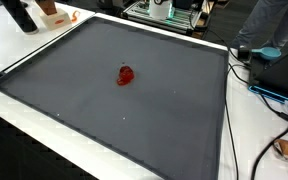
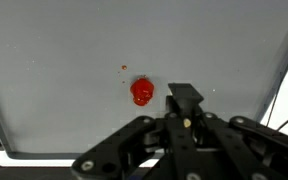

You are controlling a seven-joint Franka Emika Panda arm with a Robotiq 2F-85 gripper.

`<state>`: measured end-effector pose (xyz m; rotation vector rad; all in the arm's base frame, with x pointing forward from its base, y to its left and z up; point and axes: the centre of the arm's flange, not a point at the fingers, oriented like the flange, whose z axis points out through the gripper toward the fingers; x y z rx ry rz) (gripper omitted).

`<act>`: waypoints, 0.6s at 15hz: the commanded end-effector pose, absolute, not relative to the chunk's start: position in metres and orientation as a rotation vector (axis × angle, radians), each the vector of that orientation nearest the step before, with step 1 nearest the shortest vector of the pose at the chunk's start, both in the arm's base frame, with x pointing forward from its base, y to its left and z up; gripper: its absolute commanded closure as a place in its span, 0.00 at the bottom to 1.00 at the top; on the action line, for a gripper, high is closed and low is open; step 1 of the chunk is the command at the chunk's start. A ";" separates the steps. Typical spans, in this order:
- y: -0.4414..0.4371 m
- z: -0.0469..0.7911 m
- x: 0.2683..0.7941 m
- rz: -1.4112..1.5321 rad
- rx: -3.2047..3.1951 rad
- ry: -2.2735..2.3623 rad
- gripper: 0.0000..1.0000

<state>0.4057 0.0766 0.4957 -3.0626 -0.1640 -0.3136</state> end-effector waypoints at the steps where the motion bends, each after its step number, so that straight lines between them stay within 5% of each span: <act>1: 0.043 0.488 0.450 -0.332 -2.951 -0.160 0.97; 9: -0.031 0.431 0.522 -0.392 -2.693 -0.187 0.97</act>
